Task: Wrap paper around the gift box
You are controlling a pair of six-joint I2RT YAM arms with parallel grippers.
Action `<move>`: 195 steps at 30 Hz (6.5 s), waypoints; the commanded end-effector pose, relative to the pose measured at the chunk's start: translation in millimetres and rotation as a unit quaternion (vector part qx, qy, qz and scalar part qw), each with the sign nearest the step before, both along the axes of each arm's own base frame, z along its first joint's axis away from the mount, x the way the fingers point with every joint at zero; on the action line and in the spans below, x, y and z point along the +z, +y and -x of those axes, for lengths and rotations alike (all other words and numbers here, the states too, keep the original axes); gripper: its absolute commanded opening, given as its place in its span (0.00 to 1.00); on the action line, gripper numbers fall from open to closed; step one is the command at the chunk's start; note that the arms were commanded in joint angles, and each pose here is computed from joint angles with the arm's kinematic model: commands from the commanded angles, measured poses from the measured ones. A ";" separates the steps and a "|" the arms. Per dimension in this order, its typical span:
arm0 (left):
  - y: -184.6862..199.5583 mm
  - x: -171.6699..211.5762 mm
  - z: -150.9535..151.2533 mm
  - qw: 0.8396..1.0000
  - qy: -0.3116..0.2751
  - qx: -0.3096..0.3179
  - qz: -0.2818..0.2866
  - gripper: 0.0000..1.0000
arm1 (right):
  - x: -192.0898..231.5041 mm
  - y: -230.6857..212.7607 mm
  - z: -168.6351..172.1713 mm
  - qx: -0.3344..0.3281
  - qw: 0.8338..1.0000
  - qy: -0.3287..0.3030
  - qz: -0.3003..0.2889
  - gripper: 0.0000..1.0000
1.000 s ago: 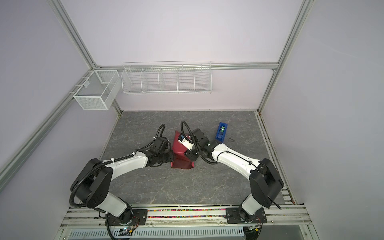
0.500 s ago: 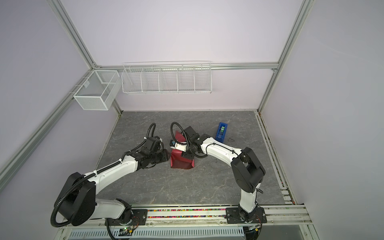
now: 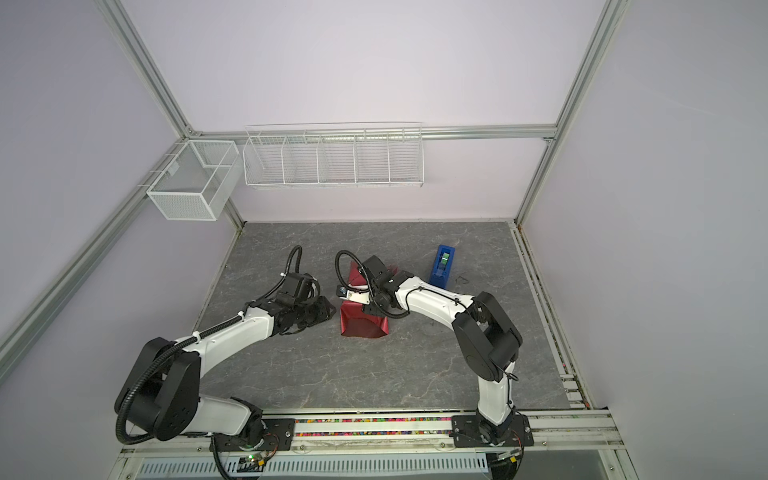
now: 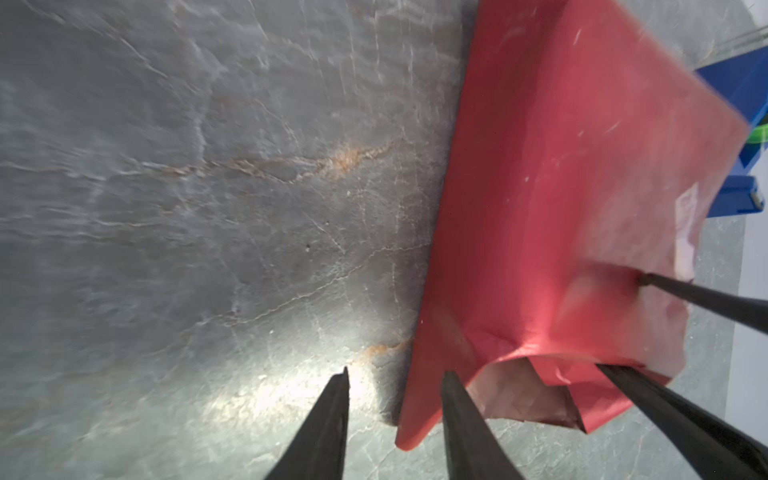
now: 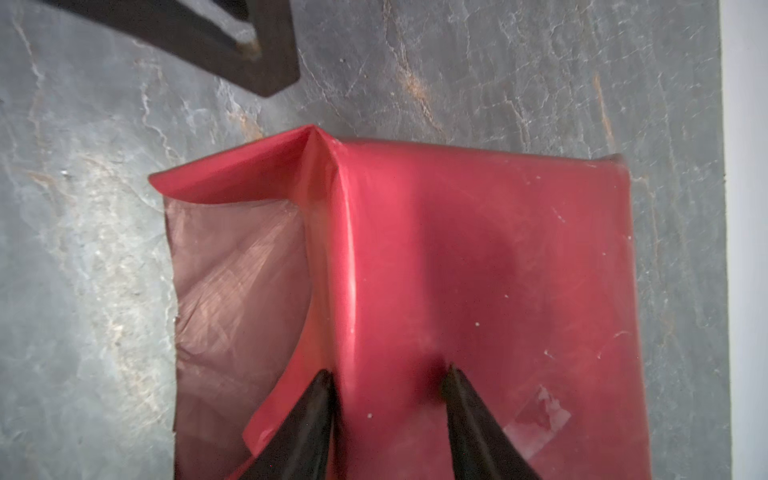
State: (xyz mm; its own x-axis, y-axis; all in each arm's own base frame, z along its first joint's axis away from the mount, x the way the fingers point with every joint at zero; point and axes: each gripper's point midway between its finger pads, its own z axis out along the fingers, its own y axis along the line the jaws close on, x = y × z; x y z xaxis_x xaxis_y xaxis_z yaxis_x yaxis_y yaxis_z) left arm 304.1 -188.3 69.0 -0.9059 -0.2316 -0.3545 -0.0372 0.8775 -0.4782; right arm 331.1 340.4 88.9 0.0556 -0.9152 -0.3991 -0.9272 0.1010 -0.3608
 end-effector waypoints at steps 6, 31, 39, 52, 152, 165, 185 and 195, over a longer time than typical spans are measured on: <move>-26.1 4.0 -16.7 0.998 -0.007 -0.032 0.049 0.25 | -24.6 -7.4 9.3 0.017 0.999 -0.008 0.034 0.46; -35.3 22.2 -23.6 0.996 -0.028 -0.044 0.072 0.14 | -11.8 -8.4 8.9 0.009 1.000 -0.003 0.012 0.44; -38.6 13.5 -8.1 0.994 -0.004 -0.041 0.101 0.11 | -9.3 -9.5 6.5 0.004 1.000 -0.002 0.008 0.44; -25.1 5.9 -8.3 0.998 0.000 -0.011 0.067 0.13 | -8.3 -9.3 6.1 0.002 1.000 0.001 0.007 0.43; -78.8 -54.4 -5.2 0.952 0.090 0.043 0.288 0.05 | -39.4 -45.3 47.0 -0.488 0.784 0.318 -0.215 0.19; -78.5 -56.1 -4.2 0.952 0.092 0.043 0.288 0.05 | -48.2 -31.2 28.1 -0.514 0.765 0.293 -0.253 0.18; -77.2 -59.8 -2.2 0.953 0.096 0.045 0.282 0.04 | -63.1 -14.0 9.7 -0.545 0.713 0.289 -0.331 0.17; -76.2 -59.5 -1.9 0.954 0.097 0.046 0.279 0.04 | -69.9 -1.6 6.5 -0.536 0.694 0.311 -0.366 0.17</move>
